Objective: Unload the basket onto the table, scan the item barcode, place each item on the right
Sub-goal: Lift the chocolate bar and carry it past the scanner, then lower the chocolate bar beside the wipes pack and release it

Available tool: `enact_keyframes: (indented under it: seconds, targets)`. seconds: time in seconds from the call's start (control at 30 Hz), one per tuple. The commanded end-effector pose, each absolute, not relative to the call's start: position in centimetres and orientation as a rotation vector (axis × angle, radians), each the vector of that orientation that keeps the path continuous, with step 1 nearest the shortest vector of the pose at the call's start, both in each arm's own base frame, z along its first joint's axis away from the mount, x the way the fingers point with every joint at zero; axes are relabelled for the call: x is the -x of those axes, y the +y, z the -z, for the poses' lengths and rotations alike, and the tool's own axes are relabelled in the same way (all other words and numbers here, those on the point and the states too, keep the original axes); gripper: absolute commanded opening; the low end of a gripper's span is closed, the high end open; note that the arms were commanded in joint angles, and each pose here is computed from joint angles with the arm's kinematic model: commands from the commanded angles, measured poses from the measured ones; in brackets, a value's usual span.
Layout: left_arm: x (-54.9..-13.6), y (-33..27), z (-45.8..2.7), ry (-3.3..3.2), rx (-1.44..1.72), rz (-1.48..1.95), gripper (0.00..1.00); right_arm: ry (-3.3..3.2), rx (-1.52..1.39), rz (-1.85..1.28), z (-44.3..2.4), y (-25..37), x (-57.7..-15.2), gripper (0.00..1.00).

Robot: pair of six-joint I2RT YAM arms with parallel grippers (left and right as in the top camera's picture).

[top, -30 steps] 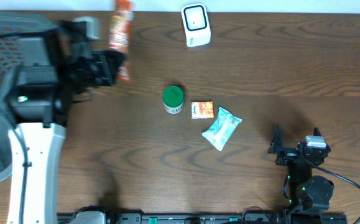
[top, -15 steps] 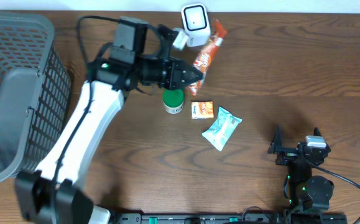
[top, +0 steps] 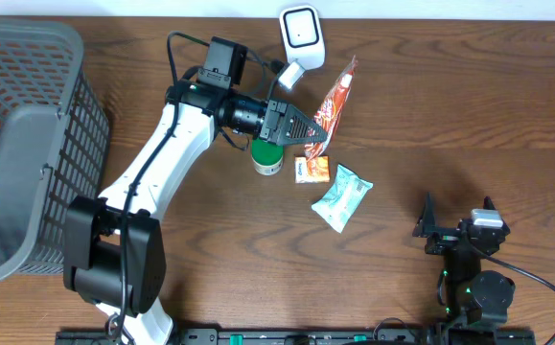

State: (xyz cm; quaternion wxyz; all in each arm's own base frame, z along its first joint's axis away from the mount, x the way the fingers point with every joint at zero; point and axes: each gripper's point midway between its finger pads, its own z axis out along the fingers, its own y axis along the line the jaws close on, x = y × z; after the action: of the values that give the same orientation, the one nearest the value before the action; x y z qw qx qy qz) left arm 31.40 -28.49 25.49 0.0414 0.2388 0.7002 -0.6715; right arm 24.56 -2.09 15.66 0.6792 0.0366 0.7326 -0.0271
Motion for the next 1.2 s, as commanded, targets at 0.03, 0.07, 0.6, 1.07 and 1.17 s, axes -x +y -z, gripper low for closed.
enact_keyframes:
  seconds: [0.03, 0.07, 0.6, 1.07, 1.17]
  targets:
    - [-30.0, -28.3, -25.5, 2.159, -0.694, 2.162, 0.07, 1.644, -0.083, 0.057, -15.7, -2.0, -24.5, 0.99]
    - [-29.7, -28.3, -25.3, 2.184, -0.671, 2.177, 0.08, 1.644, -0.083, 0.057, -15.7, -2.0, -24.5, 0.99]
    - [-29.4, -29.5, -12.0, 2.848, -0.575, 1.125, 0.07, 1.644, -0.083, 0.057, -15.7, -2.0, -24.5, 0.99]
    - [-30.0, -35.7, -5.9, 2.765, -0.722, 0.815, 0.07, 1.644, -0.083, 0.057, -15.7, -2.0, -24.5, 0.99]
    - [-29.4, -36.4, -4.1, 2.803, -0.707, 0.820, 0.08, 1.644, -0.083, 0.057, -15.7, -2.0, -24.5, 0.99]
